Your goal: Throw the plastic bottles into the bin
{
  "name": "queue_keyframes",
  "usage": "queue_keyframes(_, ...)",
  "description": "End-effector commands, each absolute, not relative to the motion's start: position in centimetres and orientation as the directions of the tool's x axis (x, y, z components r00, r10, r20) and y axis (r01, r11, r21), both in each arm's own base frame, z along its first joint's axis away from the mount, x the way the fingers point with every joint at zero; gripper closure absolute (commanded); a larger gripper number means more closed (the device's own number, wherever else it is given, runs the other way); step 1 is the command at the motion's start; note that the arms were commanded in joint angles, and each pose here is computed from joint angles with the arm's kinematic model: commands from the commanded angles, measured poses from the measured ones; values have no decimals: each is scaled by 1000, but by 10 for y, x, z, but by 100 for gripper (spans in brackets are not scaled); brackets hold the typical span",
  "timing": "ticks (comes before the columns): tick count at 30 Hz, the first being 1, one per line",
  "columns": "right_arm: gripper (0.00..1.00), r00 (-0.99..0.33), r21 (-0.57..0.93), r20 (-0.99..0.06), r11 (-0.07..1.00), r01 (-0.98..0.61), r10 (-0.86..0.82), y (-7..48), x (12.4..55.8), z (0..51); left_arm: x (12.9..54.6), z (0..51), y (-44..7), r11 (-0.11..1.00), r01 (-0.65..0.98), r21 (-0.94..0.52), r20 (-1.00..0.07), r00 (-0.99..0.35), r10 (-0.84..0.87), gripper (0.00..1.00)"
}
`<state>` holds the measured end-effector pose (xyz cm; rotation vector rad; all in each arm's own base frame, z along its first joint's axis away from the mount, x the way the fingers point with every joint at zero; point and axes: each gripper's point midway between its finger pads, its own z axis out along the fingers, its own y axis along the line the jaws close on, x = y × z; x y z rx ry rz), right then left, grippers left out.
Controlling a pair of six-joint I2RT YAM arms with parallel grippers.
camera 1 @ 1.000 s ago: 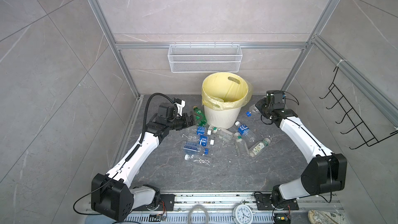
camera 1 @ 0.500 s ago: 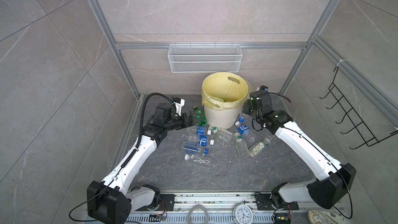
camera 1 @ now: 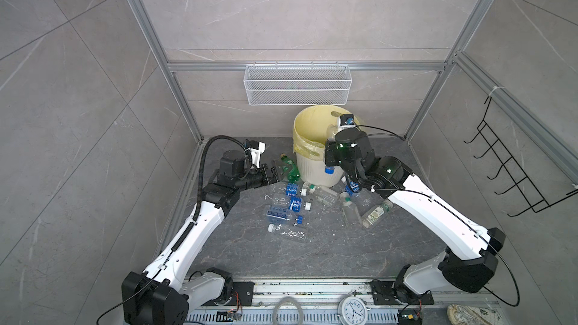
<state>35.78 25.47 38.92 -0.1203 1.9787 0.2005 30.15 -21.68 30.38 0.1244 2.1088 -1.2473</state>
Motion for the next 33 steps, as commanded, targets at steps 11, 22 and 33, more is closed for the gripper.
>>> queue_keyframes(11,53,-471,213,-882,909,-357,22,333,373,395,285,336,-235,428,595,-680,-709,-681,-181,6)
queue_keyframes(22,53,-563,426,-810,823,-375,162,377,380,385,291,335,-232,447,602,-662,-731,-649,-209,23)
queue_keyframes(33,53,-622,524,-755,761,-382,208,397,378,369,295,332,-227,481,588,-650,-740,-634,-224,48)
